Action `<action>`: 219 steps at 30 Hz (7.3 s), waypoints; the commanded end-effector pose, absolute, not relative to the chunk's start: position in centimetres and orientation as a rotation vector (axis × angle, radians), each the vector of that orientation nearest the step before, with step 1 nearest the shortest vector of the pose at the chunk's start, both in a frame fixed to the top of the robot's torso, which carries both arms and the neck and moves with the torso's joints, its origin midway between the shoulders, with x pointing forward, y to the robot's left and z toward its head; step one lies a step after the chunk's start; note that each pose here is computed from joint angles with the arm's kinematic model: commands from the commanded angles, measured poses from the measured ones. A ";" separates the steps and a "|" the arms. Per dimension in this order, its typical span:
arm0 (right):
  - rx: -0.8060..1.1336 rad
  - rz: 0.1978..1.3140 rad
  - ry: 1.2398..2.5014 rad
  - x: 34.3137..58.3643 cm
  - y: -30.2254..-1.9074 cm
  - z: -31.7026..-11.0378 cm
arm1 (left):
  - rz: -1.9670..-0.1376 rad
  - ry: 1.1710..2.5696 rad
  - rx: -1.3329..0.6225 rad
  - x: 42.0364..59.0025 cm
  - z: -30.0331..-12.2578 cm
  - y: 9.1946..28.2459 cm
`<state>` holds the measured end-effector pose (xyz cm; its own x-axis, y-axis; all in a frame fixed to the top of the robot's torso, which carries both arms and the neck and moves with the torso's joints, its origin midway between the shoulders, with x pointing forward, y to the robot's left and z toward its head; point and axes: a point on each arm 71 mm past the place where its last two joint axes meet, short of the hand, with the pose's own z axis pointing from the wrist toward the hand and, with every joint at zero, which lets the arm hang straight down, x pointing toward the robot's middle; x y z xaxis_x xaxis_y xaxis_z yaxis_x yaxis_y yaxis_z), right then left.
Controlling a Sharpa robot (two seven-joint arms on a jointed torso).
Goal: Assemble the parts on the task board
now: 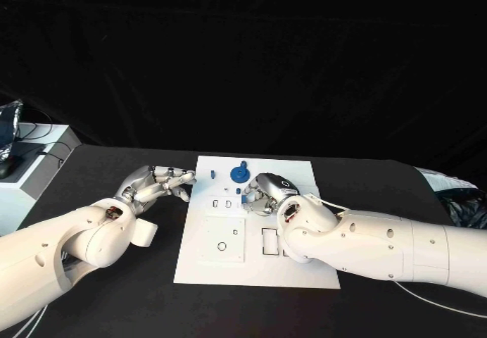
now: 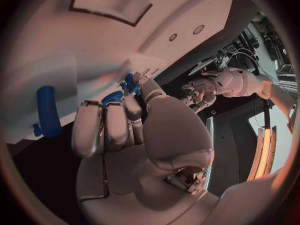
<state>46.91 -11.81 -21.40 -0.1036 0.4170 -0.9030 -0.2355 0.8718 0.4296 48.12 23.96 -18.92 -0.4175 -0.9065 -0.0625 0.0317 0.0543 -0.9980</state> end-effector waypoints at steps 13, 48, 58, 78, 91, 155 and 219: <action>0.114 0.523 1.608 47.1 -11.7 -21.9 | -1.497 1.541 -0.902 48.1 -18.9 23.8; 0.139 0.566 1.558 46.6 -12.6 -21.4 | -1.469 1.569 -0.880 48.1 -19.2 23.8; 0.252 0.717 1.520 46.3 -15.5 -19.1 | -1.312 1.698 -0.780 48.1 -19.9 23.5; 0.503 0.822 1.518 49.6 -22.2 -15.3 | -0.766 2.121 -0.520 51.1 -20.1 19.7; 0.484 0.780 1.537 50.5 -22.3 -15.4 | -0.556 2.251 -0.342 53.1 -19.4 15.4; 0.450 0.749 1.571 51.3 -20.6 -15.9 | -0.622 2.269 -0.313 55.6 -20.0 10.2; 0.447 0.749 1.591 51.3 -20.4 -16.4 | -0.659 2.280 -0.365 55.4 -21.1 10.5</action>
